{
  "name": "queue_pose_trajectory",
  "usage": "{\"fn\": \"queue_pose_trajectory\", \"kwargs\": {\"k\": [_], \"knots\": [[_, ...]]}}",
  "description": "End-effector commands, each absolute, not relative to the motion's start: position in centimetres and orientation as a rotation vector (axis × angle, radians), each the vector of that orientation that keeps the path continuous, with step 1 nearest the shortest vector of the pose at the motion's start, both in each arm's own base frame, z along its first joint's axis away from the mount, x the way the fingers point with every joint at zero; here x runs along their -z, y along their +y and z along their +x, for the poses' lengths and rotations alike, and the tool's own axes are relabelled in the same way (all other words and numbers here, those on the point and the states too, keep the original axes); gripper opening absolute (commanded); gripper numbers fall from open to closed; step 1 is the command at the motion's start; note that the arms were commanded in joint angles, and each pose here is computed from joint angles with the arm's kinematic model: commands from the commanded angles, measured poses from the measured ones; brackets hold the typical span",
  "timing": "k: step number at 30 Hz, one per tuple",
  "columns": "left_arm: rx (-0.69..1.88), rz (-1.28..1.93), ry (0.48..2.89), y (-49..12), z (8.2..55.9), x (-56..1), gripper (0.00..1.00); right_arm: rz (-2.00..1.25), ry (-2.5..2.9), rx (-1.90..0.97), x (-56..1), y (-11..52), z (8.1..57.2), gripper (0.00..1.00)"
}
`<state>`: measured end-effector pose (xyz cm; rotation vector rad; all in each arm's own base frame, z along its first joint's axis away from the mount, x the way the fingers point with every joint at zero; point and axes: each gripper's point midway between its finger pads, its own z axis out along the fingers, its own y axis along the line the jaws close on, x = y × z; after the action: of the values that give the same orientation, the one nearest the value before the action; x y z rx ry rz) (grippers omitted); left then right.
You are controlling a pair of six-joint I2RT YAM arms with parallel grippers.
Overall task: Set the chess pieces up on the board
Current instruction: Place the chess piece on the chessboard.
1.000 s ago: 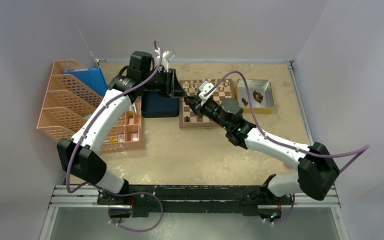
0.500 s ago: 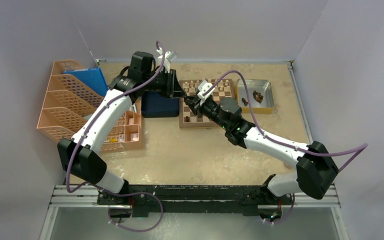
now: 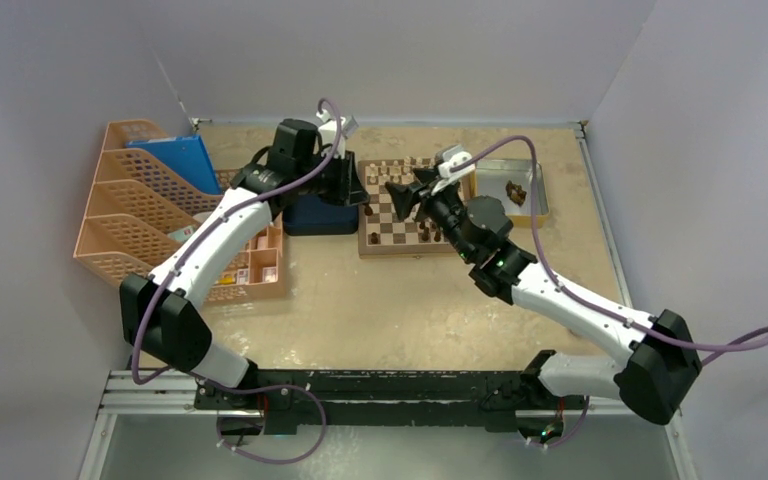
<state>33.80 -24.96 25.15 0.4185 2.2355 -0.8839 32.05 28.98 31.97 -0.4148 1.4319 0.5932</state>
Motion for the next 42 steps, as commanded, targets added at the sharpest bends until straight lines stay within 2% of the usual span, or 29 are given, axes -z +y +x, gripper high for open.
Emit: {"fn": "queue_pose_trajectory", "kwargs": {"k": [1,6,11,15,22,32,37,42], "knots": [[0.847,0.382,2.128,-25.8,34.6,-26.9,0.04,-0.137,1.482,-0.52,-33.4,25.1,34.7,0.63],[0.828,0.369,2.049,-27.1,35.4,-25.9,0.04,0.068,1.569,-0.479,-31.9,21.3,38.5,0.55],[0.843,0.359,2.001,-28.8,35.4,-25.6,0.04,0.23,1.661,-0.426,-29.2,17.1,42.3,0.54],[0.763,0.368,1.949,-29.8,35.8,-25.5,0.04,0.294,1.711,-0.416,-27.2,15.5,44.1,0.54],[0.78,0.368,1.889,-30.9,36.7,-24.9,0.05,0.437,1.81,-0.32,-22.9,11.2,47.1,0.52],[0.804,0.467,1.963,-35.2,36.4,-21.5,0.05,0.496,1.834,-0.265,-21.3,6.1,48.7,0.51],[0.821,0.524,1.947,-36.9,35.4,-19.9,0.05,0.484,1.826,-0.289,-21.6,6.0,48.5,0.51],[0.723,0.526,1.988,-36.5,35.8,-17.3,0.05,0.465,1.823,-0.303,-21.9,6.3,48.5,0.51]]}}
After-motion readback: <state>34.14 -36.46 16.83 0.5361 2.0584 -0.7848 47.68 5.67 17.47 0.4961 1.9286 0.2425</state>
